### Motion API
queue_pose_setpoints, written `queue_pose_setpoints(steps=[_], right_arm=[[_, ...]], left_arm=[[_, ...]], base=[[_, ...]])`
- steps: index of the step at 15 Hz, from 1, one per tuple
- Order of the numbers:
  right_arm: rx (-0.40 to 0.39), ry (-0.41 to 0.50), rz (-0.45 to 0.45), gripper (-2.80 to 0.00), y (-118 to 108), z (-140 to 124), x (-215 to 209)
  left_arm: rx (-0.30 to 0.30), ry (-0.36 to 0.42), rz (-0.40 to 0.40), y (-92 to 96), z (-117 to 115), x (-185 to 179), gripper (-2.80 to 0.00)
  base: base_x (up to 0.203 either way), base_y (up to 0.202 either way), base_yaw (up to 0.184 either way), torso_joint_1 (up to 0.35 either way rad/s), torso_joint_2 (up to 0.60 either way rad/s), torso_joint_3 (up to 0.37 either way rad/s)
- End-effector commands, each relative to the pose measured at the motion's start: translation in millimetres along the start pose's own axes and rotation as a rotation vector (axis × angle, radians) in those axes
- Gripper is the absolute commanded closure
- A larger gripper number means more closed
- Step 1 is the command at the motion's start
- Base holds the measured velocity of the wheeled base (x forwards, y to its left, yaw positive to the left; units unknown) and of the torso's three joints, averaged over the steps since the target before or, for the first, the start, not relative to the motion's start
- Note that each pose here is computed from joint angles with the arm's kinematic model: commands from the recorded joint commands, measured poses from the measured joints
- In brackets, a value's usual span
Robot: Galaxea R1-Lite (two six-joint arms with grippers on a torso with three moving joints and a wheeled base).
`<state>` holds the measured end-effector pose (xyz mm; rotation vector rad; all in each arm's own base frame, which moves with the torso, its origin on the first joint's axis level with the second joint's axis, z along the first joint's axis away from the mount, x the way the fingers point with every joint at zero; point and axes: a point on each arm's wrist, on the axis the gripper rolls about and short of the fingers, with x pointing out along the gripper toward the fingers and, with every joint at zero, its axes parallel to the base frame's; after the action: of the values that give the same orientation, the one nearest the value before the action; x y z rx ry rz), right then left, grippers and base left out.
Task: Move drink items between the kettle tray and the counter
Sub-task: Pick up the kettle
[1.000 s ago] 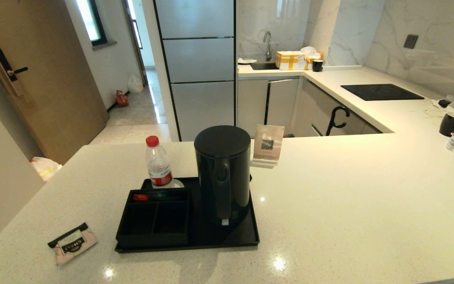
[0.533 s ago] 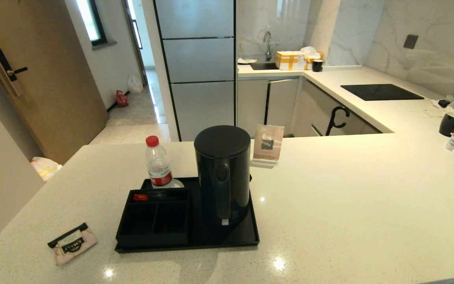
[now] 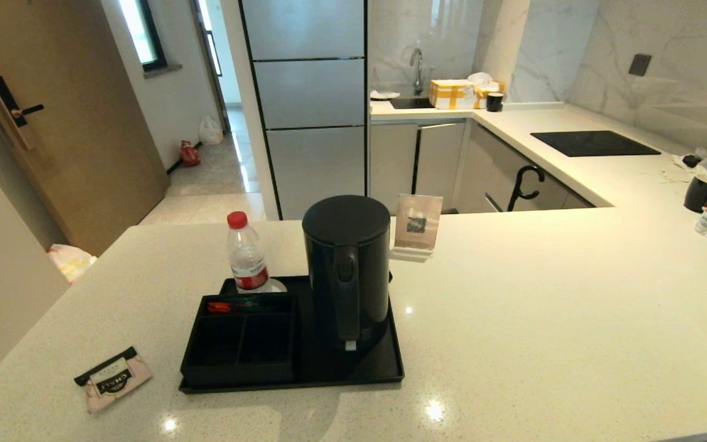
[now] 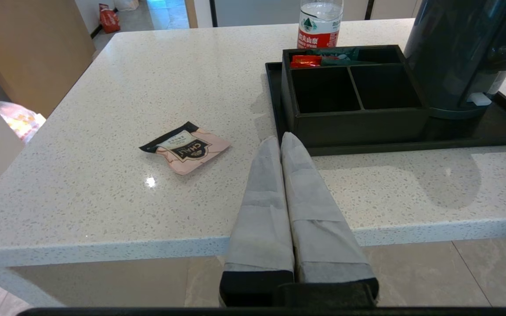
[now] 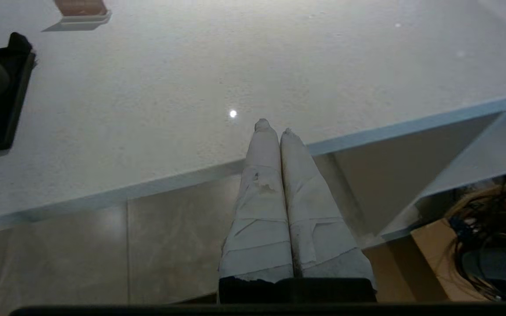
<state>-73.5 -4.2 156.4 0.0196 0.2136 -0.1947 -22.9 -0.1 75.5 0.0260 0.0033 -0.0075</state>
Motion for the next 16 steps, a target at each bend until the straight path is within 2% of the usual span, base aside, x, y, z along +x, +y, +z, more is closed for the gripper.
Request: queue_pose_setpoints(steps=[1,2,4,6,9,13,16], right_arm=[[0.017,-0.097,-0.007,0.0,-5,-10,-21],[0.012,-0.074,-0.002,0.0,-4,-2,-20],[-0.008,0.044,0.026,0.0,2,26,1],[-0.003,0.159,0.088,0.0,11,53,33],[0.035,0.274,0.2,0.0,26,84,90],[0.043,0.385,0.438,0.0,51,97,151],[0.0,0.493,0.596,0.0,91,87,208]], left_arm=[[0.0,0.0,0.001,0.0,0,0,0.0],[0.0,0.0,0.0,0.0,0,0,0.0],[0.0,0.0,0.0,0.0,0,0,0.0],[0.0,0.0,0.0,0.0,0,0,0.0],[0.0,0.0,0.0,0.0,0,0,0.0],[0.0,0.0,0.0,0.0,0,0,0.0],[0.0,0.0,0.0,0.0,0,0,0.0]], base=[[0.0,0.0,0.0,0.0,0.0,0.0],[0.0,0.0,0.0,0.0,0.0,0.0],[0.0,0.0,0.0,0.0,0.0,0.0],[0.0,0.0,0.0,0.0,0.0,0.0],[0.0,0.0,0.0,0.0,0.0,0.0],[0.0,0.0,0.0,0.0,0.0,0.0],[0.0,0.0,0.0,0.0,0.0,0.0]])
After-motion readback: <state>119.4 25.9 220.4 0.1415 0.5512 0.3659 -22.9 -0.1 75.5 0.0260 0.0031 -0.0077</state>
